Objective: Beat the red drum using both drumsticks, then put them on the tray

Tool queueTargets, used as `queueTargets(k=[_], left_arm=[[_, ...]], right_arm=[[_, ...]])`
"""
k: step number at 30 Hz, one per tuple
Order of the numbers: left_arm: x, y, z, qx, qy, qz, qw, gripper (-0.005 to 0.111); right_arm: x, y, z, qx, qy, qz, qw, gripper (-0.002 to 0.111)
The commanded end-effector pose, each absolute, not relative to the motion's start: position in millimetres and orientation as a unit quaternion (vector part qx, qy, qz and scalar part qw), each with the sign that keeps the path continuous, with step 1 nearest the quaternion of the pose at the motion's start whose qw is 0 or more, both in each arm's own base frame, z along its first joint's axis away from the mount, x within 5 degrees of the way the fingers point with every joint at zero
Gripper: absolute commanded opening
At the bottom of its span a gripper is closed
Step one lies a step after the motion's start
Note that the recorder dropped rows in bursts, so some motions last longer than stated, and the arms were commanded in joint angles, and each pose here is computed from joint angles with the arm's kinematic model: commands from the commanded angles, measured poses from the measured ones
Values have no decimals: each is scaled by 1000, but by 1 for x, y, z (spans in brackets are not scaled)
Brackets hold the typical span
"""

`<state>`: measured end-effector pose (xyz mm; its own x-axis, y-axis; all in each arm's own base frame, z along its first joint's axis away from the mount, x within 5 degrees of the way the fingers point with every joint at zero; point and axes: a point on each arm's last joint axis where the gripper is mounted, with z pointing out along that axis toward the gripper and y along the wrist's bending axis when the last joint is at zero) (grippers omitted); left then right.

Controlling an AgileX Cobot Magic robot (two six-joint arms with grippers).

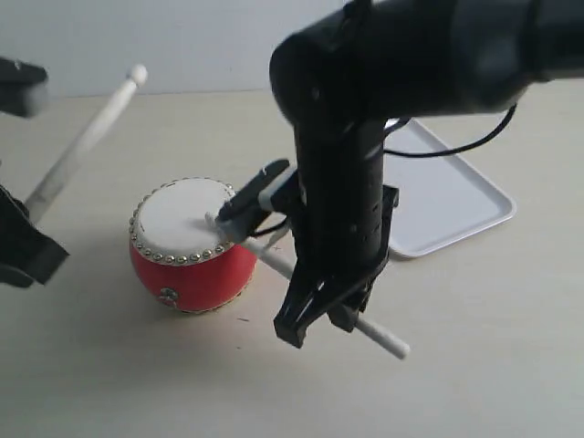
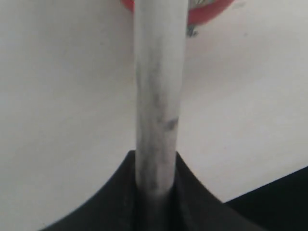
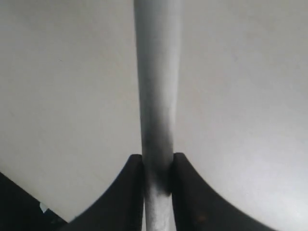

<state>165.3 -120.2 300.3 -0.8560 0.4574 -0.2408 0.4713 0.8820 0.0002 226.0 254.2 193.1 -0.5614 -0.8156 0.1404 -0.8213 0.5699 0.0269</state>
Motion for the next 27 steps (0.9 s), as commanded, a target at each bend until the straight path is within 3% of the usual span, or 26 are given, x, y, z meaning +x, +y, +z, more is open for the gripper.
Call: queueTargets(k=[1, 6, 11, 14, 17, 20, 24, 27], left_arm=[[145, -106, 325, 242, 955, -50, 167, 0], [145, -107, 277, 243, 965, -24, 100, 0], [150, -113, 182, 230, 973, 19, -24, 0], [155, -116, 167, 232, 970, 36, -65, 0], [162, -121, 170, 232, 970, 36, -65, 0], [167, -126, 190, 231, 971, 34, -59, 0], [169, -127, 233, 230, 973, 20, -27, 0], [168, -126, 275, 229, 972, -15, 53, 0]], right_arm=[[231, 261, 180, 463, -883, 23, 77, 0], [231, 260, 245, 464, -886, -11, -18, 0], [206, 235, 347, 454, -872, -76, -164, 0], [199, 227, 361, 455, -867, -84, -186, 0], [198, 226, 357, 458, -867, -81, -180, 0], [202, 230, 331, 468, -870, -65, -139, 0], [213, 243, 265, 472, -880, -30, -46, 0], [223, 256, 210, 469, -882, -8, 33, 0]])
